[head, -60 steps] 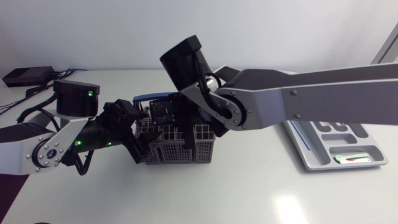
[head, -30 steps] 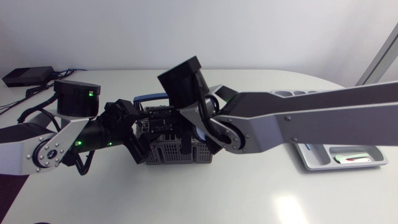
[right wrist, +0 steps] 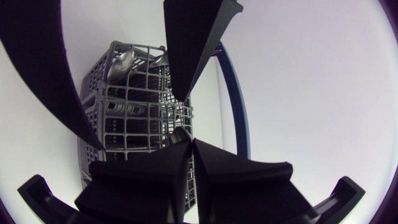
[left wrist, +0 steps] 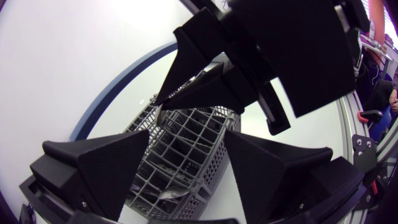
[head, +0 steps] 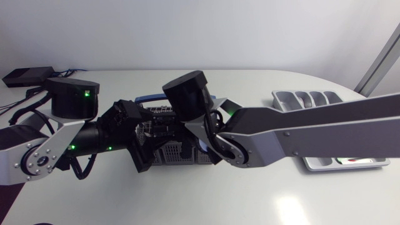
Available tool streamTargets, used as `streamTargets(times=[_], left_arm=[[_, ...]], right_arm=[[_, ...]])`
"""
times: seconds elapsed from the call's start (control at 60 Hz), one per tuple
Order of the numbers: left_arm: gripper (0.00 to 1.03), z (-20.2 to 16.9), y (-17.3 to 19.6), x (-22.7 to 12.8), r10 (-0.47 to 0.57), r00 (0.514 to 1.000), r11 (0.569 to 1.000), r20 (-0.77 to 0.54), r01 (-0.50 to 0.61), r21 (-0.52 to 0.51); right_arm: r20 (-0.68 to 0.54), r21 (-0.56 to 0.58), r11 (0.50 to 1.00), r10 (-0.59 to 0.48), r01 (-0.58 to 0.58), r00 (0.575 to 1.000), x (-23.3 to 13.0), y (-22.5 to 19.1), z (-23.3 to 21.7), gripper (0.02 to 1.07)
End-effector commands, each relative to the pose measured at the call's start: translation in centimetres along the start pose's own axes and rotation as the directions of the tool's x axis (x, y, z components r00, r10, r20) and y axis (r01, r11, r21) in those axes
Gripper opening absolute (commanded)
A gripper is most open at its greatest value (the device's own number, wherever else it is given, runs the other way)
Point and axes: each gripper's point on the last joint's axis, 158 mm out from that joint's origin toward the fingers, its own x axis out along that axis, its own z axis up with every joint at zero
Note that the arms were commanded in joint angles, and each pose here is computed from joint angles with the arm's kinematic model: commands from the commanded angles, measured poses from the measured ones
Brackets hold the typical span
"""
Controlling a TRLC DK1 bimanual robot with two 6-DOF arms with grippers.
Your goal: Unload the cutlery basket into the drawer organizer.
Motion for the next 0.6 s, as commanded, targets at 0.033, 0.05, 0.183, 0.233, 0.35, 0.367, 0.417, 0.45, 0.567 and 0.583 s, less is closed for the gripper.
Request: streamTargets(times=[0.033,0.05,0.183,0.233,0.35,0.367,0.417,0.45,0.567,0.583], left_arm=[[0.97,-1.5,-1.6,0.6,-0.047,0.998,0.998,-0.03,0.046,-0.032],[0.96,-1.6,-1.5,0.7,-0.046,0.998,0.998,-0.031,0.045,-0.033],[0.77,-1.9,-1.0,1.1,-0.037,0.999,0.998,-0.036,0.035,-0.058],[0.71,-2.2,-0.6,1.4,-0.032,0.999,0.997,-0.041,0.029,-0.071],[0.58,-2.4,0.0,1.8,-0.022,0.999,0.996,-0.043,0.019,-0.083],[0.56,-2.4,0.1,1.8,-0.019,0.999,0.996,-0.042,0.015,-0.087],[0.48,-2.3,0.4,2.0,-0.012,0.999,0.996,-0.033,0.009,-0.094],[0.42,-2.2,0.7,2.0,-0.003,1.0,0.995,-0.025,0.001,-0.099],[0.26,-1.9,1.8,2.4,0.027,1.0,0.992,-0.004,-0.027,-0.127],[0.25,-2.0,1.9,2.5,0.028,1.0,0.991,-0.004,-0.028,-0.134]], right_arm=[[-0.027,-0.001,1.0,0.025,-0.025,0.999,0.1,1.8,-1.0,0.12],[-0.027,-0.001,1.0,0.025,-0.025,0.999,0.1,1.8,-1.0,0.12],[-0.024,0.002,1.0,0.021,-0.021,1.0,-0.1,1.5,-1.0,0.12],[-0.021,0.003,1.0,0.016,-0.016,1.0,-0.1,1.3,-0.9,0.12],[-0.015,0.006,1.0,0.009,-0.009,1.0,-0.2,0.9,-0.6,0.12],[-0.015,0.006,1.0,0.009,-0.009,1.0,-0.2,0.9,-0.6,0.12],[-0.013,0.006,1.0,0.009,-0.009,1.0,-0.2,0.9,-0.5,0.12],[-0.012,0.006,1.0,0.007,-0.007,1.0,-0.2,0.8,-0.5,0.12],[-0.013,0.004,1.0,0.01,-0.01,1.0,-0.2,0.9,-0.5,0.12],[-0.013,0.004,1.0,0.01,-0.01,1.0,-0.2,0.9,-0.5,0.12]])
